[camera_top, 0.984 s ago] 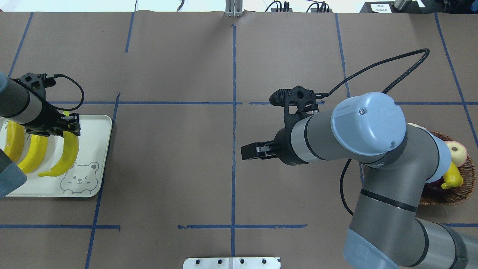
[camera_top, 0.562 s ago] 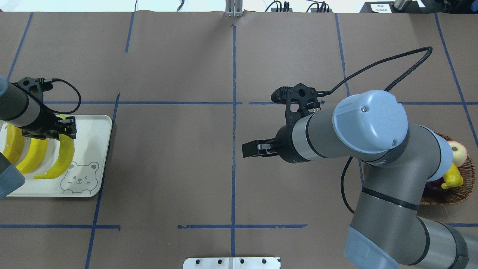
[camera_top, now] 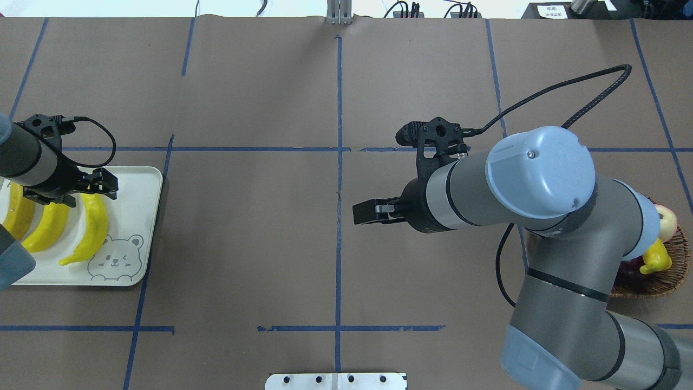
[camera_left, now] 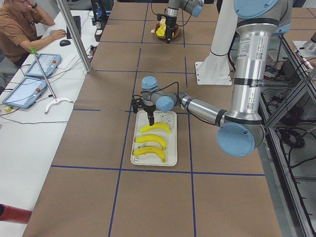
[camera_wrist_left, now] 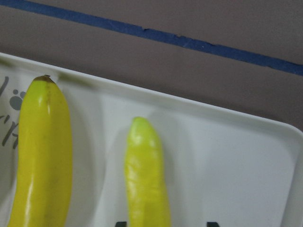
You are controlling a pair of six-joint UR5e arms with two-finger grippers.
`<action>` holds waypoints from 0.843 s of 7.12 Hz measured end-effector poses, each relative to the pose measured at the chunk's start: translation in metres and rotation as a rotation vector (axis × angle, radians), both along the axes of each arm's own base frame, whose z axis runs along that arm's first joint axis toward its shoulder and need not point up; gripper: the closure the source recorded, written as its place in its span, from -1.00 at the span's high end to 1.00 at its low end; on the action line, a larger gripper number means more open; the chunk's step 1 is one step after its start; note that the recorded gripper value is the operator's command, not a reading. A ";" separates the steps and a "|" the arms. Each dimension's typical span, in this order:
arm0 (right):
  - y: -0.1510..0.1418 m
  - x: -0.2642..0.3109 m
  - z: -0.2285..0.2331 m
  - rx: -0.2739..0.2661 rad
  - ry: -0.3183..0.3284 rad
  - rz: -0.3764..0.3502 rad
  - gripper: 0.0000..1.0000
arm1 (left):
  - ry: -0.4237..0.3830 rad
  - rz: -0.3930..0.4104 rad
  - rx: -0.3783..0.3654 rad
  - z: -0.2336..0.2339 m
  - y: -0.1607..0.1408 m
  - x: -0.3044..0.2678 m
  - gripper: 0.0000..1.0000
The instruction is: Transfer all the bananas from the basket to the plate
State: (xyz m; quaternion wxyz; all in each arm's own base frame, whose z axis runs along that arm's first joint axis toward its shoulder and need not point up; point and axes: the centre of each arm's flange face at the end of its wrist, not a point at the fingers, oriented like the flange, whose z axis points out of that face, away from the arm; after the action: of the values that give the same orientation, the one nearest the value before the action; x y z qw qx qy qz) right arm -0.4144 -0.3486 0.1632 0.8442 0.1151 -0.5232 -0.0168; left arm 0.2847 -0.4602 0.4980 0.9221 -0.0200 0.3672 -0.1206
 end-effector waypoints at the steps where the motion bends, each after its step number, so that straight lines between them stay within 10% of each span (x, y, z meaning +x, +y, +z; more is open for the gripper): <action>1: -0.009 0.014 0.010 -0.024 0.017 0.002 1.00 | 0.021 -0.001 0.018 -0.015 -0.001 -0.002 0.99; 6: -0.049 0.179 0.141 -0.122 0.148 -0.086 1.00 | 0.111 -0.015 0.098 -0.086 0.005 -0.007 0.99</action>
State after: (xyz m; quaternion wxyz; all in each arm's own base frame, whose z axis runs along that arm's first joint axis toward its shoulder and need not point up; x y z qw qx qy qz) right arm -0.2355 -0.3976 0.3041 0.8845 0.0394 -0.4640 -0.0294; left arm 0.2773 -0.4550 0.4120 0.8992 0.0212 0.4235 -0.1080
